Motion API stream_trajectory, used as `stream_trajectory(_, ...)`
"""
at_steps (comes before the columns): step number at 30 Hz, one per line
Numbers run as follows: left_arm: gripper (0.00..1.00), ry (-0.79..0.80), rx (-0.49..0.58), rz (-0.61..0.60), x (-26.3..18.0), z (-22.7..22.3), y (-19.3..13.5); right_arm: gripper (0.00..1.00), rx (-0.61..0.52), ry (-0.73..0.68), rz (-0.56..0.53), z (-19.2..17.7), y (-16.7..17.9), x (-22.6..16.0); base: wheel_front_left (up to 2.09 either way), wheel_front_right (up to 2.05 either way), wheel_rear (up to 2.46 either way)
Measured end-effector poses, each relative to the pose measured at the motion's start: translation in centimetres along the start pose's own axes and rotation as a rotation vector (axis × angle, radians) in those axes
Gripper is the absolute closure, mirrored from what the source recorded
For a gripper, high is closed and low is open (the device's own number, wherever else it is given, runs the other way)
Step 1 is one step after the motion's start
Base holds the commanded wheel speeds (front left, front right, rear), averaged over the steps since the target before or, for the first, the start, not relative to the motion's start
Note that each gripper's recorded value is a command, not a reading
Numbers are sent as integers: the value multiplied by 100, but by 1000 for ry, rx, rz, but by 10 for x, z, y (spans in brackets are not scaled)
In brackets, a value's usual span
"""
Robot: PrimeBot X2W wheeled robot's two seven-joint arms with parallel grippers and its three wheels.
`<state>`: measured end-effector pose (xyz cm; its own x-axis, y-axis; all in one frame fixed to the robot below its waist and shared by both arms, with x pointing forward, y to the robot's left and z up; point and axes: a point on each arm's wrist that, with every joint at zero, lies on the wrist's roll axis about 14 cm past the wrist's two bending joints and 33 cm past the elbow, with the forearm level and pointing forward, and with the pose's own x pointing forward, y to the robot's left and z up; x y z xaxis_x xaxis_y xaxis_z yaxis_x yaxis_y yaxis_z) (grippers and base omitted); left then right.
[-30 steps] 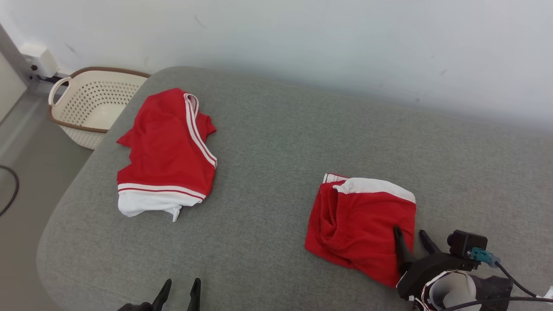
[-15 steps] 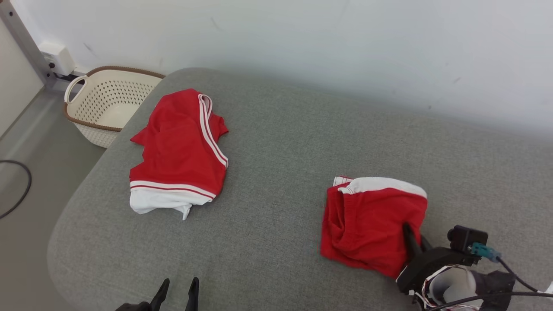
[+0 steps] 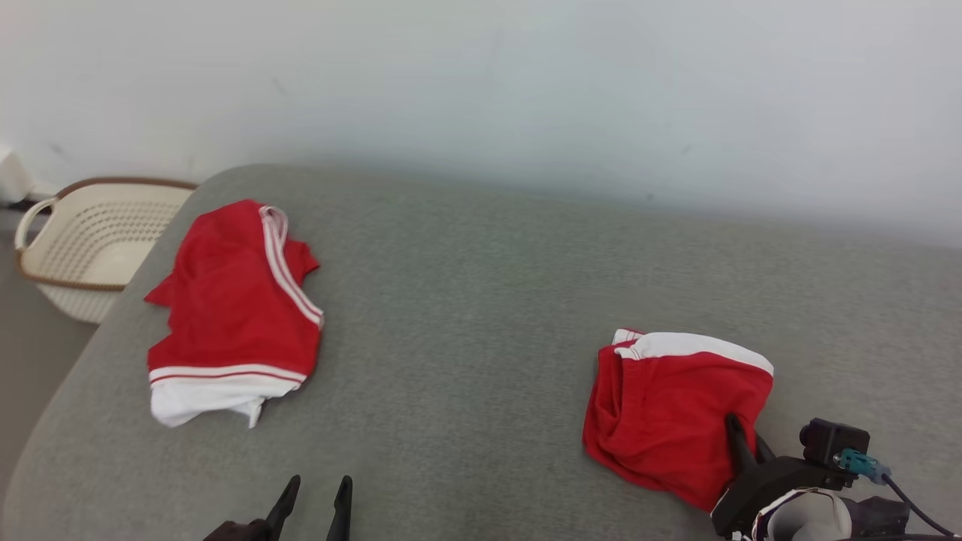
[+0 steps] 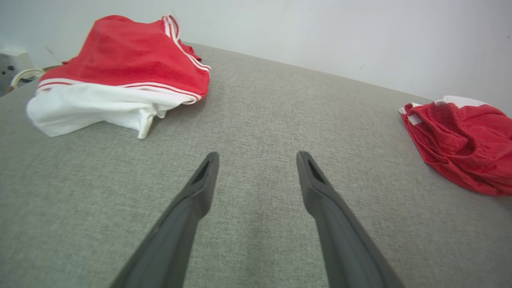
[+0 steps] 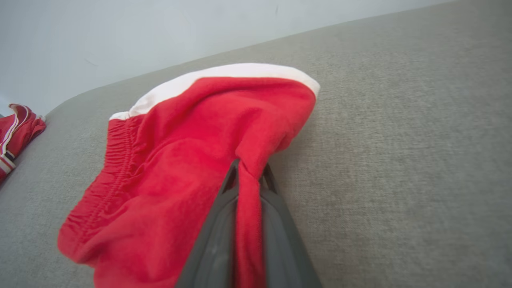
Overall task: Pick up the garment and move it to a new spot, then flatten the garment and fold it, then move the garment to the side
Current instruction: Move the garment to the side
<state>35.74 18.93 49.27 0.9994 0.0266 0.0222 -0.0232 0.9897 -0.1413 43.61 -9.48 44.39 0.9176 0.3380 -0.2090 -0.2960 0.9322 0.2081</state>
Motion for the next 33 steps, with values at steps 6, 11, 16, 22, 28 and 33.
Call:
stream_trajectory(6, 0, -13, -5, -96, 13, 4, -33, 100, 4, -16, -106, 0, -38, -31, 0, 0, 0)
stream_trajectory(11, 0, -12, -10, -173, 20, 4, -62, 100, 20, -31, -190, -1, -65, -58, 0, 0, 0)
stream_trajectory(16, 0, -11, -7, -257, 28, 4, -93, 100, 38, -48, -267, -3, -87, -84, 0, 0, 0)
stream_trajectory(22, 0, -10, 6, -337, 33, 3, -122, 100, 56, -65, -337, -4, -106, -109, 0, 0, 0)
stream_trajectory(28, 0, -4, 10, -420, 37, 0, -152, 100, 80, -82, -414, -7, -126, -134, 0, 0, 0)
stream_trajectory(33, 0, -36, 14, -458, 43, 8, -169, 100, 81, -76, -457, -12, -139, -149, 0, 0, 0)
